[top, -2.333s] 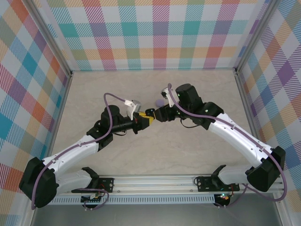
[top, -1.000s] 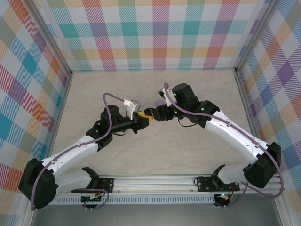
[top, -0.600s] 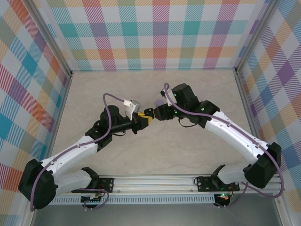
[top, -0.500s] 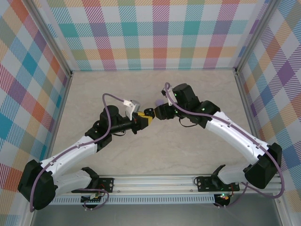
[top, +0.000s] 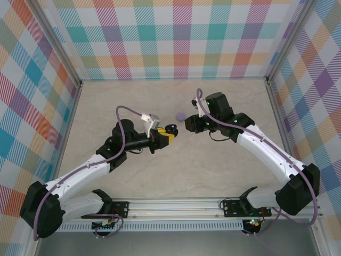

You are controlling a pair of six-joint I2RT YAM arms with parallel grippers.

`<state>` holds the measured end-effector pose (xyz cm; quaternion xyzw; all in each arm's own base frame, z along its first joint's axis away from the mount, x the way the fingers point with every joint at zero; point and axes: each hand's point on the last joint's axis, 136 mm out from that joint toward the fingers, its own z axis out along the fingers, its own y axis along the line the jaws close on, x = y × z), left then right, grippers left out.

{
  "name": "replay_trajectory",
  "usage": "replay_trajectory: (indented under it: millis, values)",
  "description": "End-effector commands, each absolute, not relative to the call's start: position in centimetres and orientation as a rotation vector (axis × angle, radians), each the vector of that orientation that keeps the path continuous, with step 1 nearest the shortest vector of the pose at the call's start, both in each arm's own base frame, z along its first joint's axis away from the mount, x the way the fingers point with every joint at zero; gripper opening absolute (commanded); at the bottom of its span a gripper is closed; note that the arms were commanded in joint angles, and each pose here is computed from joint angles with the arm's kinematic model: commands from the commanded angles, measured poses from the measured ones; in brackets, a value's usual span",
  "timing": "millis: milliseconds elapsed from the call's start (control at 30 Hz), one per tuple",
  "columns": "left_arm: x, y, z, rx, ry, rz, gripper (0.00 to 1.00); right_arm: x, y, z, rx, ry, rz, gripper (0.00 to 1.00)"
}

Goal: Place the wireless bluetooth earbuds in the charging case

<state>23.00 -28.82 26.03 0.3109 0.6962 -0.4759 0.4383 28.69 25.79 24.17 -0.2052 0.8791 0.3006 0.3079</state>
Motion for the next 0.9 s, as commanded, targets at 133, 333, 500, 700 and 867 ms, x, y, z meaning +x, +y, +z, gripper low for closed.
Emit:
replay_trajectory:
  millis: [133, 333, 500, 700, 867]
  values:
    - [20.7, -29.7, 29.7, 0.889, 1.54, -1.276, 0.07, 27.6, 27.5, 25.6, -0.644, 2.222, 1.035, 0.17]
    - [19.3, -30.5, 30.1, 0.958, 1.493, -1.304, 0.07, 26.9, 28.1, 26.1, -0.692, 2.179, 1.111, 0.15]
    - [19.3, -30.9, 29.7, 0.972, 1.507, -1.312, 0.07, 26.4, 28.5, 26.7, -0.715, 2.144, 1.17, 0.12]
    - [19.6, -31.1, 29.3, 0.968, 1.523, -1.31, 0.07, 25.6, 28.8, 27.6, -0.751, 2.096, 1.236, 0.12]
    - [19.8, -31.1, 28.9, 0.961, 1.542, -1.306, 0.07, 24.6, 29.0, 28.2, -0.785, 2.06, 1.294, 0.12]
